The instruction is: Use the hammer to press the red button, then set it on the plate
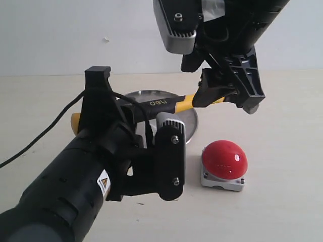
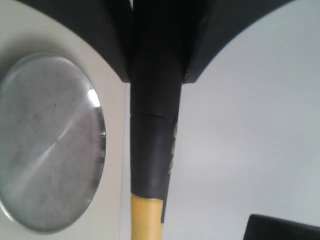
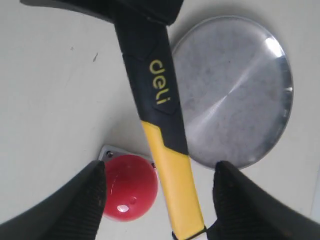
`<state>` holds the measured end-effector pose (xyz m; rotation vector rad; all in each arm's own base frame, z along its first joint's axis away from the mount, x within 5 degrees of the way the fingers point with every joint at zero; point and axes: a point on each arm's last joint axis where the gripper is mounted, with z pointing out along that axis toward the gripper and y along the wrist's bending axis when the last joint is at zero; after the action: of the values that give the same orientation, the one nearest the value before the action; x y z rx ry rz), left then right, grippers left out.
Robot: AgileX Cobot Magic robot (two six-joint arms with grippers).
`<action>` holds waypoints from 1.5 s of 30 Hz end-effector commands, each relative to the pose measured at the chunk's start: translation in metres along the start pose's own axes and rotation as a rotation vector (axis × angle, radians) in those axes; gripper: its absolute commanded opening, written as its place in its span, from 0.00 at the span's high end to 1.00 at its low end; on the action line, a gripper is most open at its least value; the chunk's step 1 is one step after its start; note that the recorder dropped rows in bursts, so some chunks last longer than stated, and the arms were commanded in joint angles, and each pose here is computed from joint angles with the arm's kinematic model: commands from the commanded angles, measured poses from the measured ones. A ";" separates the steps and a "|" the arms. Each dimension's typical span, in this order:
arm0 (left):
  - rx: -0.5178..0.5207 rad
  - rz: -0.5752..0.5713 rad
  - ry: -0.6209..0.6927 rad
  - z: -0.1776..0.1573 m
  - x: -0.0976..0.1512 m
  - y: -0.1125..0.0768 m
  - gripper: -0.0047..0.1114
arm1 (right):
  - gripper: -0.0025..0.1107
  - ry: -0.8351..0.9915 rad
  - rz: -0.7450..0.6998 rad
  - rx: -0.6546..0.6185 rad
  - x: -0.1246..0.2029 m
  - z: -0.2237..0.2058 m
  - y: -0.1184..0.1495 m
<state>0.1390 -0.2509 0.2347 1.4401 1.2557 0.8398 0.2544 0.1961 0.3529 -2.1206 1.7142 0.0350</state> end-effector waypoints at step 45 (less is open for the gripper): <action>-0.127 -0.044 -0.014 -0.016 -0.007 0.010 0.96 | 0.54 0.099 -0.001 -0.002 0.013 0.047 -0.011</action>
<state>0.1247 -0.2539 0.2372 1.4076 1.2248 0.8474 0.2771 0.2032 0.3103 -2.1626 1.7832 -0.0544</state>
